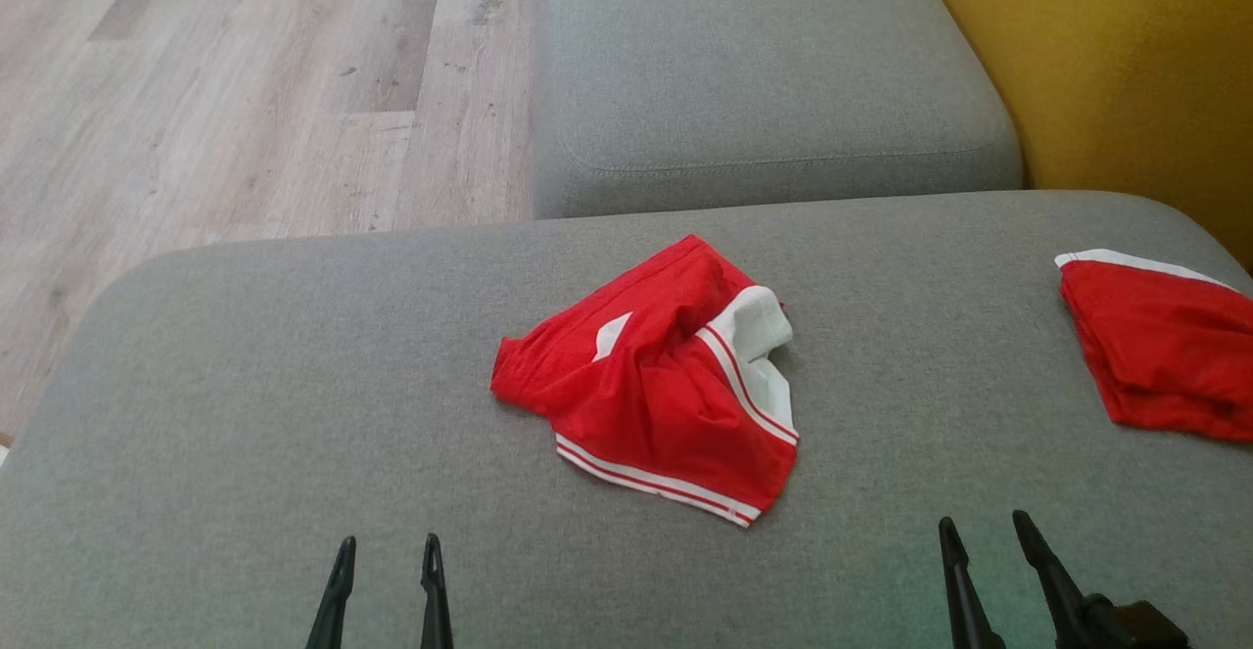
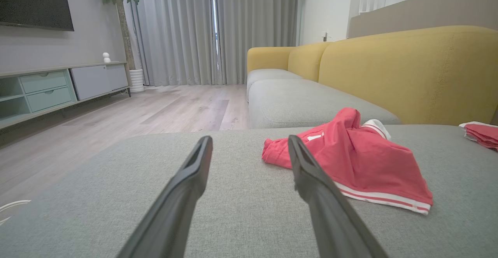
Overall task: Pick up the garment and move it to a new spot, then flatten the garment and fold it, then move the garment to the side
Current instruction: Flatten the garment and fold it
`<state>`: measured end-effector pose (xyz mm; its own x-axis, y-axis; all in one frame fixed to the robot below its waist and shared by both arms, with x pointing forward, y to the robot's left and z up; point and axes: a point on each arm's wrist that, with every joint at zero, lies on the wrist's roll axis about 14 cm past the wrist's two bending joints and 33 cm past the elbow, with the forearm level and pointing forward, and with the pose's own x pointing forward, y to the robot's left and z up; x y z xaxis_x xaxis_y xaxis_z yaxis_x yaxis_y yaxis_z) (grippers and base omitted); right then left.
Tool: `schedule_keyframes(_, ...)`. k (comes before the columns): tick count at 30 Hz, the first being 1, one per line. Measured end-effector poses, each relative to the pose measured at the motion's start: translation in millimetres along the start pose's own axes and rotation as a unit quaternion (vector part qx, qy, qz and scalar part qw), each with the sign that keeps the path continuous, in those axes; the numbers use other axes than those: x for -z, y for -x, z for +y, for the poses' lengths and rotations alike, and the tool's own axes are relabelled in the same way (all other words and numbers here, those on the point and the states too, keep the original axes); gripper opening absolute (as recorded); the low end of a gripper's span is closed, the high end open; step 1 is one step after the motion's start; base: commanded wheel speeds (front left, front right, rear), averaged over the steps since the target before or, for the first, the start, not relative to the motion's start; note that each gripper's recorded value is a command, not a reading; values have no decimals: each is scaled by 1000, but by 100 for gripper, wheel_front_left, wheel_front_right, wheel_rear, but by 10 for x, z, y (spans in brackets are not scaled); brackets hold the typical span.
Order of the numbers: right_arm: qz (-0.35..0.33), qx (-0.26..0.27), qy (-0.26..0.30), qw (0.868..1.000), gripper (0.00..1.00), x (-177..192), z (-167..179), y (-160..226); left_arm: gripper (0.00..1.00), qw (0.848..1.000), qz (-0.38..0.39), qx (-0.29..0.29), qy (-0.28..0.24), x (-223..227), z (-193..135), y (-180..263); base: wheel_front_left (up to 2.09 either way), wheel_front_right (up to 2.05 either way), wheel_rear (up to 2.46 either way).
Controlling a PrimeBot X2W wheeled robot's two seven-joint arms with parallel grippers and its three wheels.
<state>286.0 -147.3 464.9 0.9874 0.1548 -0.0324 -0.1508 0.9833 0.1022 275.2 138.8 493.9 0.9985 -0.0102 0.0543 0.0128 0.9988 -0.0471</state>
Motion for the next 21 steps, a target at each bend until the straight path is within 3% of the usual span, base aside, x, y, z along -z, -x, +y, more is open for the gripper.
schedule_keyframes(21,3,1,2,1000,100,21,-1,14,100,1000,7,14,-5,40,-76,-8,0,0,0)
